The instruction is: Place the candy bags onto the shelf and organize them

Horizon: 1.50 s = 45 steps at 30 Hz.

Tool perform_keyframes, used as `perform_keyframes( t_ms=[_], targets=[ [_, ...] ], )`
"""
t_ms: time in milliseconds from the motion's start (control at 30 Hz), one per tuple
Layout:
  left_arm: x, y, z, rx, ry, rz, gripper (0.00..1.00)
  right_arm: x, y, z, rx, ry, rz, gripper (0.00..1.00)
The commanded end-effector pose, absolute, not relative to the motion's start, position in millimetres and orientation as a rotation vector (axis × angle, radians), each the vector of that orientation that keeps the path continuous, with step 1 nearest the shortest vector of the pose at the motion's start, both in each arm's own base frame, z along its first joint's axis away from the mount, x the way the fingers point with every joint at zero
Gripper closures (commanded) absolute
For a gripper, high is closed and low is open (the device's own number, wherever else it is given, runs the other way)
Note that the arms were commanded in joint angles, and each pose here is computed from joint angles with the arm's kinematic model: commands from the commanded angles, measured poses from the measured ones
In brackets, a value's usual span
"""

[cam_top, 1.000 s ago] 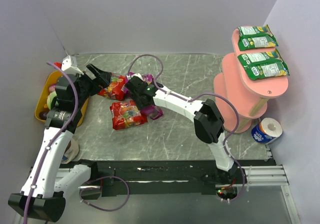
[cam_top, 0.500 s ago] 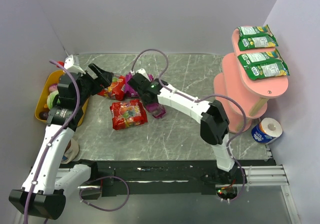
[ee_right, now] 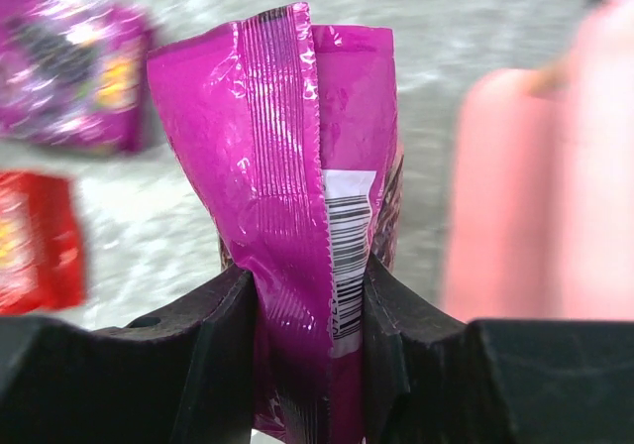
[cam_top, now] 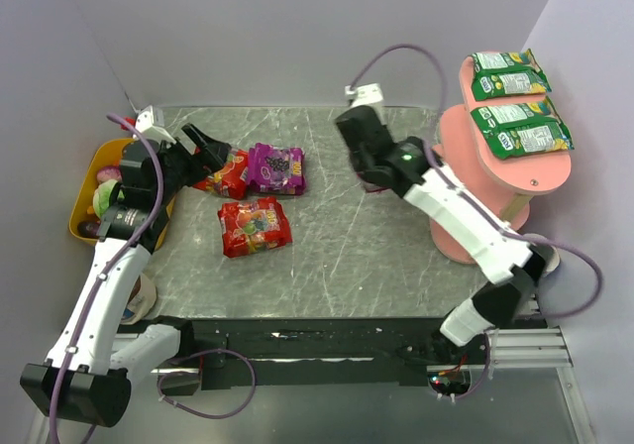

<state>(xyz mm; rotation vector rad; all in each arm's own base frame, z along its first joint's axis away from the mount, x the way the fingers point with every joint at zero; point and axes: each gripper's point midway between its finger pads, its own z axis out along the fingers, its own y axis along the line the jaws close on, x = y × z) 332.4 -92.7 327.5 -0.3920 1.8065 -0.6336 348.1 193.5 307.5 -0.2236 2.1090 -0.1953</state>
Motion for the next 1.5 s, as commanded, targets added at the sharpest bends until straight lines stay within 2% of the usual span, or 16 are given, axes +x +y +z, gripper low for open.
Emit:
perform_keyframes(
  t_ms=[0, 100, 300, 467, 633, 1100, 1467],
  targets=[
    [336.2, -99.2, 344.6, -0.359, 1.751, -0.683, 0.04, 336.5, 119.4, 362.8, -0.057, 1.951, -0.375, 0.71],
    [337.6, -100.7, 345.9, -0.351, 1.748, -0.69, 0.04, 329.2, 92.8, 370.0, -0.05, 1.906, -0.456, 0.71],
    [341.0, -105.2, 347.2, -0.333, 1.751, -0.707, 0.04, 311.4, 29.8, 372.1, -0.027, 1.823, -0.794, 0.71],
    [343.9, -107.5, 344.0, -0.325, 1.763, -0.715, 0.04, 300.8, -1.0, 390.6, -0.017, 1.731, -0.955, 0.71],
    [344.0, -109.2, 341.4, -0.322, 1.768, -0.725, 0.04, 297.6, -24.9, 378.4, -0.069, 1.728, -1.123, 0.7],
    [345.1, -110.4, 343.8, -0.313, 1.762, -0.729, 0.04, 288.8, -65.9, 327.9, -0.105, 1.793, -1.302, 0.65],
    [350.6, -113.2, 344.4, -0.298, 1.765, -0.732, 0.04, 283.2, -74.5, 297.9, -0.127, 1.862, -1.323, 0.52]
  ],
)
